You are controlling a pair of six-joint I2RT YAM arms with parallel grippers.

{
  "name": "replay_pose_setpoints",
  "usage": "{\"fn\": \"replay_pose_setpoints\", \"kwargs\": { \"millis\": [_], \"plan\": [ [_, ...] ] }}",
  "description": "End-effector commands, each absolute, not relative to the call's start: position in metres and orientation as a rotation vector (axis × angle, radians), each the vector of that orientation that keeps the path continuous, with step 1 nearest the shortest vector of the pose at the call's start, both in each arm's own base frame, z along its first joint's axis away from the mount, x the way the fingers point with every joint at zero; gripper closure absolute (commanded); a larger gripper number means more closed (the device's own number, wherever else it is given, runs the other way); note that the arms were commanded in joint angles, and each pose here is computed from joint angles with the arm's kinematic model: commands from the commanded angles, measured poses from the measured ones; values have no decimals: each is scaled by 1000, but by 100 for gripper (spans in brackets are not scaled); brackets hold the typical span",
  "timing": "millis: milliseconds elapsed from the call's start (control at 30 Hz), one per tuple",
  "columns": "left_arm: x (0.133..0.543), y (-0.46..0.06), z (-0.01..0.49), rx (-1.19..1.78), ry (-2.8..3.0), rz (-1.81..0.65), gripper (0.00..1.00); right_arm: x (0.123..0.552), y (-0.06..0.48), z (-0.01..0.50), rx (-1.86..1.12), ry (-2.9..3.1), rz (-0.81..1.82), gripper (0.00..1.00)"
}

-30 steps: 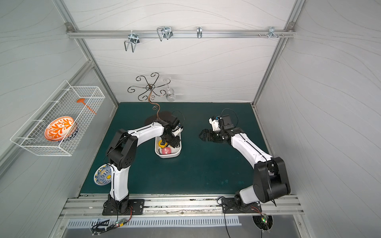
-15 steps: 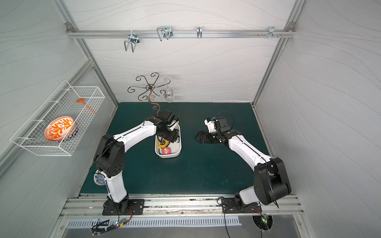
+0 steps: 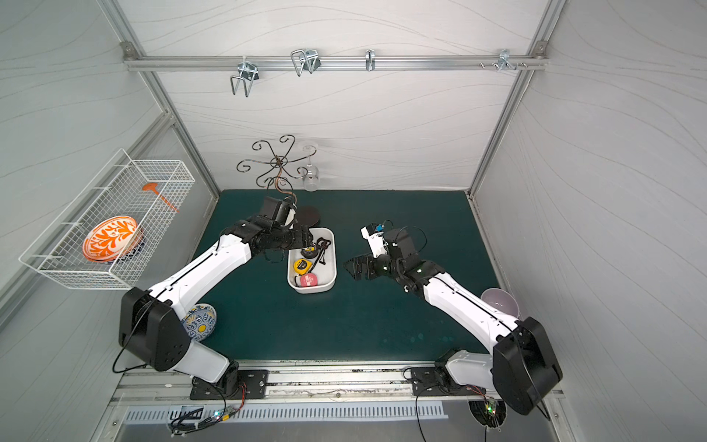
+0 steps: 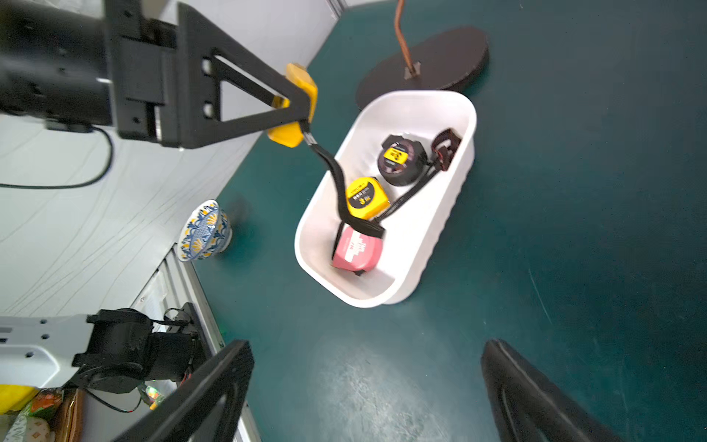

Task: Take the tape measure out of the storage box
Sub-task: Pick up the tape measure from the storage box, then place the tape measure at the center of the board.

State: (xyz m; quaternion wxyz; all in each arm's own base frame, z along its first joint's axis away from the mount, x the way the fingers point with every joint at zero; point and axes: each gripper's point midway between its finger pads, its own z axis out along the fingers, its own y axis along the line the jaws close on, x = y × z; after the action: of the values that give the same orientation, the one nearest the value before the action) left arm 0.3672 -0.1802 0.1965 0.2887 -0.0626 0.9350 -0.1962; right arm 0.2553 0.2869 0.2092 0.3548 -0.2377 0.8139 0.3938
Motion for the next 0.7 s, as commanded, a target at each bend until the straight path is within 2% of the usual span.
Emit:
{"fn": "replay_pose_setpoints", "kwargs": {
  "millis": [0, 300, 500, 667],
  "plan": [
    [378, -199, 237, -398, 2320, -794, 100, 252, 295, 242, -594, 1933, 1074, 1],
    [370, -224, 266, -625, 2145, -1059, 100, 235, 319, 266, -623, 1788, 1137, 9],
    [367, -256, 268, -683, 2093, -1211, 100, 254, 322, 262, -562, 1764, 1080, 14],
    [358, -275, 270, -658, 2083, -1200, 100, 272, 314, 257, -486, 1774, 968, 15]
  ]
}}
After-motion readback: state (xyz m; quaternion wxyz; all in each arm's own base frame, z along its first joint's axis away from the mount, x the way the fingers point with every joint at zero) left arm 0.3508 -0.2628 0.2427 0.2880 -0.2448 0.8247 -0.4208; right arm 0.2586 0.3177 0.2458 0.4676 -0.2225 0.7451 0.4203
